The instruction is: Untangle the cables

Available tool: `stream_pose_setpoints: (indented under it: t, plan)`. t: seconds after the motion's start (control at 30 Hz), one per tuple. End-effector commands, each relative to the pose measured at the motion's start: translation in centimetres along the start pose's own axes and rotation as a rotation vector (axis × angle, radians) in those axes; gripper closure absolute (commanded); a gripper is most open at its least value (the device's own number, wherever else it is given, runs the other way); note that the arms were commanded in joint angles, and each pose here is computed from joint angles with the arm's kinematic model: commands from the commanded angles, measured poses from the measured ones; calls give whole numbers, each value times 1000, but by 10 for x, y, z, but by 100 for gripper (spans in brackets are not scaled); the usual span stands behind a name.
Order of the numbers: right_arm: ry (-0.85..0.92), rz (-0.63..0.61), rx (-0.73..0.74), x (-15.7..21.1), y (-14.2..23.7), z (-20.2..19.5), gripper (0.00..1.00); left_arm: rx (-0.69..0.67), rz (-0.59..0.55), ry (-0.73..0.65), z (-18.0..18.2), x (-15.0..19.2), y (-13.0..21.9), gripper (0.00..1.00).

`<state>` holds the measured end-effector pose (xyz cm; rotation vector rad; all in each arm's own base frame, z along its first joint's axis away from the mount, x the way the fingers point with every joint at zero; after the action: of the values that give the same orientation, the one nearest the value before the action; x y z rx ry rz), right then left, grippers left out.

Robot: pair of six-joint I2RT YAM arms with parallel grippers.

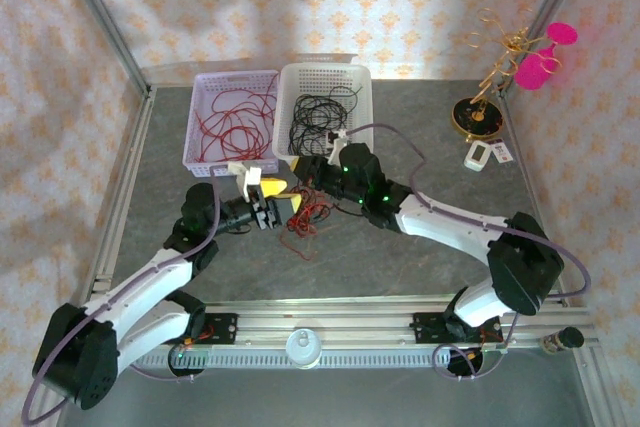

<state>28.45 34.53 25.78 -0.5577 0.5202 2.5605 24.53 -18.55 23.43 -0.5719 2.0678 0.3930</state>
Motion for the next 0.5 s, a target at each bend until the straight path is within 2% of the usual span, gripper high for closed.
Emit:
stream_pose_setpoints:
  t: [0.0, 0.17, 0.3, 0.33, 0.47]
  plan:
    - [31, 44, -55, -3, 9, 28, 100, 112, -115, -151, -24, -29, -4, 18]
    - [24, 49, -91, -8, 12, 43, 100, 113, -110, -159, -13, -25, -15, 20]
    - [31, 49, -104, -10, 13, 50, 100, 92, -123, -157, -3, -23, -21, 27]
    - [34, 50, -109, -11, 13, 52, 100, 94, -124, -153, -3, -23, -22, 32]
    - [73, 36, -106, -15, 14, 57, 100, 114, -118, -143, -5, -23, -25, 82]
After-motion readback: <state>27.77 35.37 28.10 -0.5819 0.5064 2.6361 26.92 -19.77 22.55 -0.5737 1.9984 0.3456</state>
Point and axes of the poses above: each hand's point on the last joint's axis, 136 mm out from that joint toward the fingers, its own y axis back along the fingers, its own z axis along the line the jaws close on, x = y × z, the point moved 3 cm from there along y, back along the fingers
